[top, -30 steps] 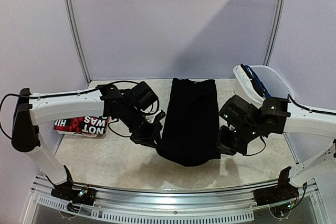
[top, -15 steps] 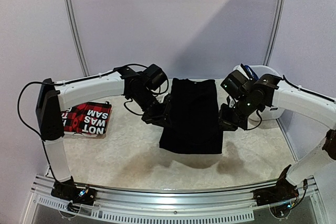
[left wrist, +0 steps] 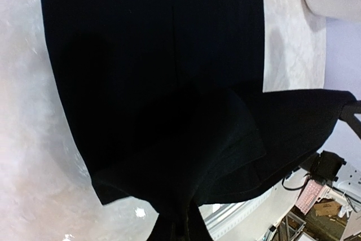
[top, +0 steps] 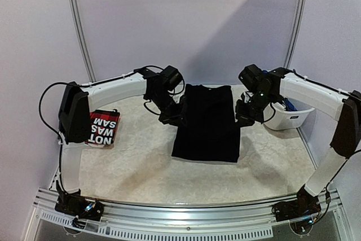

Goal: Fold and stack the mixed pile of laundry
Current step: Fold the rectangle-folded T-shirt at the center of the board.

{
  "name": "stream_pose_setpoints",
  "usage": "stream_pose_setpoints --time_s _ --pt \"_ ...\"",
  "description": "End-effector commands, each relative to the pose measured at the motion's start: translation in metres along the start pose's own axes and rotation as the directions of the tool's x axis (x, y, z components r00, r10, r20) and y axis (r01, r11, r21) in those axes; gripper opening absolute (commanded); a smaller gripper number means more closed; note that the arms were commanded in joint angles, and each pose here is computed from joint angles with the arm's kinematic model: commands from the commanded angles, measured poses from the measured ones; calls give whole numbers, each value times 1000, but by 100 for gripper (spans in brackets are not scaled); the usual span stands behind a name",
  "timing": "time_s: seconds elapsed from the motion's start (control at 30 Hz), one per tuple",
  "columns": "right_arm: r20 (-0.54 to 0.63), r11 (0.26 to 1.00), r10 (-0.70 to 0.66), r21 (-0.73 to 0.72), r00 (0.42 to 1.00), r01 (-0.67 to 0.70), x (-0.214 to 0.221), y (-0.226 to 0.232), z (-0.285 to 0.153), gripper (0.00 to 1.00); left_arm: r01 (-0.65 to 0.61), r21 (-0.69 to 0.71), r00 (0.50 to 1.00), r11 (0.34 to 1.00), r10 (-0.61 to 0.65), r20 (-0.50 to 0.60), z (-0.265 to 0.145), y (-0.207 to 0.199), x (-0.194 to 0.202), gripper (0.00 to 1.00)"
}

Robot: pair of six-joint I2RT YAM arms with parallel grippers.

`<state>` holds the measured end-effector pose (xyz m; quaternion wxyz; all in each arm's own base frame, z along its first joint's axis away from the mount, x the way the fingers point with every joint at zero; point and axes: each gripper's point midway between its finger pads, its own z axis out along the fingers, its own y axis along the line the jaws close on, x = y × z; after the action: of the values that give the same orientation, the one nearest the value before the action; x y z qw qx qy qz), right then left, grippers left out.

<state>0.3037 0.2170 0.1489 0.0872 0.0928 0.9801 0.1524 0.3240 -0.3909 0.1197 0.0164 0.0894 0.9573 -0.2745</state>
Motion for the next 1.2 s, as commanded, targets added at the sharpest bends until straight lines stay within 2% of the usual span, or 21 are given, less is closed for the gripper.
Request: stream_pose_setpoints --time_s 0.0,0.17,0.63,1.17 --pt "-37 999 -38 -17 999 38 -10 10 13 0 16 -10 1000 1000 -15 26 -3 15 -23 0" --pt "-61 999 -29 -29 998 27 -22 16 29 0 58 0 996 998 -58 67 -8 27 -43 0" --pt "-79 1000 31 -3 996 -31 -51 1 52 0 54 83 998 995 -56 14 21 27 -62 0" --pt "-102 997 67 -19 993 -70 -83 -8 81 1 194 88 981 977 -195 2 46 63 -85 0"
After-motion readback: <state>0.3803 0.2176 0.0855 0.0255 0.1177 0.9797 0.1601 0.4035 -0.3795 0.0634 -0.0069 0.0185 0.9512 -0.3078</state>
